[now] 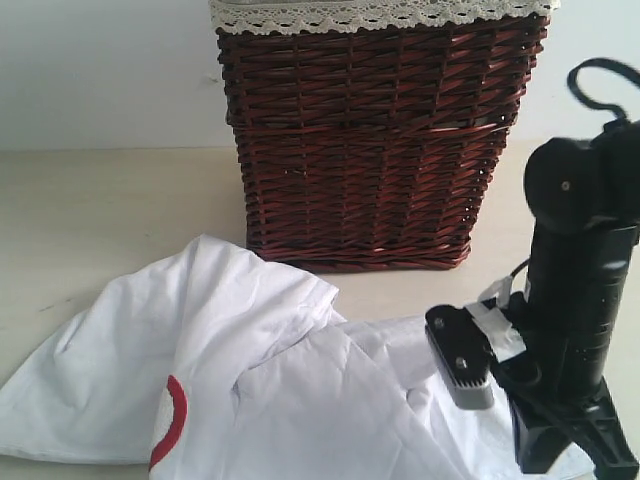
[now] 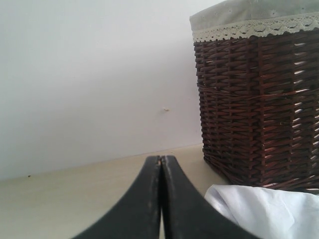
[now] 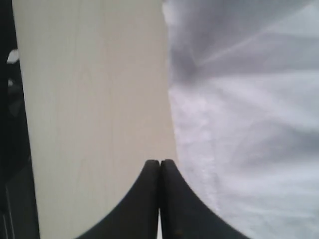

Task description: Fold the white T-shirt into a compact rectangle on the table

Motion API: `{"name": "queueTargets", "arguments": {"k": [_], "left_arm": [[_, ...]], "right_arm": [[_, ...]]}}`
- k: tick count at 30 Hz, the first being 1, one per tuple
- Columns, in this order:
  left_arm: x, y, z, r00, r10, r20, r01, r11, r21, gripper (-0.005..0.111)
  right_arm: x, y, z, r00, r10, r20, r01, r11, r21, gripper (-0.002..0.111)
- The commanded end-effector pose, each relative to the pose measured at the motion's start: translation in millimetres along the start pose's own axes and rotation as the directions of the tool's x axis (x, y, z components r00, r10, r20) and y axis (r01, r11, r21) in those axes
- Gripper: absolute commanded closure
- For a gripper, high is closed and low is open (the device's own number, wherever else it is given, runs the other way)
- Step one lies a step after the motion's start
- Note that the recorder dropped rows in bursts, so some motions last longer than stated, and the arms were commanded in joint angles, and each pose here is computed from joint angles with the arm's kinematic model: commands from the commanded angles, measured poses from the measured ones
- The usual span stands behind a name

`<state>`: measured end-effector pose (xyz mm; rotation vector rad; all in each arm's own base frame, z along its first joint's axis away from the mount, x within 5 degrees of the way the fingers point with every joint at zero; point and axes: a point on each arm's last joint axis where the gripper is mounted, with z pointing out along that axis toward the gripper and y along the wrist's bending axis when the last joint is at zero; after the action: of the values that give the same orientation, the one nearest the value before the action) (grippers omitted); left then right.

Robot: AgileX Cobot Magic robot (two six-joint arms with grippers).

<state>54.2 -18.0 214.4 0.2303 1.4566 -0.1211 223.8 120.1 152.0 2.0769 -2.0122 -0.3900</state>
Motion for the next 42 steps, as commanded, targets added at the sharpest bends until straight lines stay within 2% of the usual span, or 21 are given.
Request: {"name": "queueTargets", "arguments": {"k": [1,3,5,8,12,17,21,29,32,37,40,42], "left_arm": [[-0.4,-0.6,-0.5,1.0,-0.002,0.006,0.002,1.0,0.008,0.107],[-0.4,-0.6,-0.5,1.0,-0.002,0.006,0.002,1.0,0.008,0.107],[-0.4,-0.6,-0.5,1.0,-0.002,0.006,0.002,1.0,0.008,0.107],[-0.4,-0.6,-0.5,1.0,-0.002,0.006,0.002,1.0,0.008,0.107],[-0.4,-0.6,-0.5,1.0,-0.002,0.006,0.002,1.0,0.008,0.107],[-0.4,-0.6,-0.5,1.0,-0.002,0.006,0.002,1.0,0.008,0.107],[-0.4,-0.6,-0.5,1.0,-0.002,0.006,0.002,1.0,0.008,0.107],[-0.4,-0.6,-0.5,1.0,-0.002,0.006,0.002,1.0,0.008,0.107],[-0.4,-0.6,-0.5,1.0,-0.002,0.006,0.002,1.0,0.008,0.107],[-0.4,-0.6,-0.5,1.0,-0.002,0.006,0.002,1.0,0.008,0.107],[-0.4,-0.6,-0.5,1.0,-0.002,0.006,0.002,1.0,0.008,0.107],[-0.4,-0.6,-0.5,1.0,-0.002,0.006,0.002,1.0,0.008,0.107]], "right_arm": [[-16.6,9.1,-27.2,0.97,-0.005,0.243,-0.029,0.99,0.137,0.102],[-23.5,8.3,-31.1,0.947,-0.034,0.32,-0.021,0.986,0.167,0.091],[-28.9,3.7,-29.7,0.926,-0.007,0.376,-0.06,0.984,0.167,0.074],[-30.8,-4.8,-18.6,0.925,0.033,0.379,-0.089,0.987,0.133,0.059],[-31.2,-15.4,0.5,0.928,0.115,0.354,-0.145,0.988,0.059,0.059],[-31.2,-28.6,16.7,0.93,0.144,0.338,-0.177,0.982,0.066,0.059],[-33.8,-30.3,22.2,0.917,0.179,0.358,-0.201,0.979,0.025,0.063],[-42.9,-19.4,17.6,0.885,0.157,0.438,-0.133,0.987,-0.085,0.108],[-42.9,-17.0,14.6,0.885,0.15,0.441,-0.124,0.988,-0.088,0.108],[-44.0,-7.2,-10.9,0.868,0.099,0.487,-0.11,0.994,-0.004,0.108],[-44.8,-1.8,-40.6,0.846,0.039,0.532,-0.13,0.982,0.135,0.108],[-43.7,-2.0,-62.9,0.823,0.022,0.567,-0.206,0.943,0.262,0.108]]}}
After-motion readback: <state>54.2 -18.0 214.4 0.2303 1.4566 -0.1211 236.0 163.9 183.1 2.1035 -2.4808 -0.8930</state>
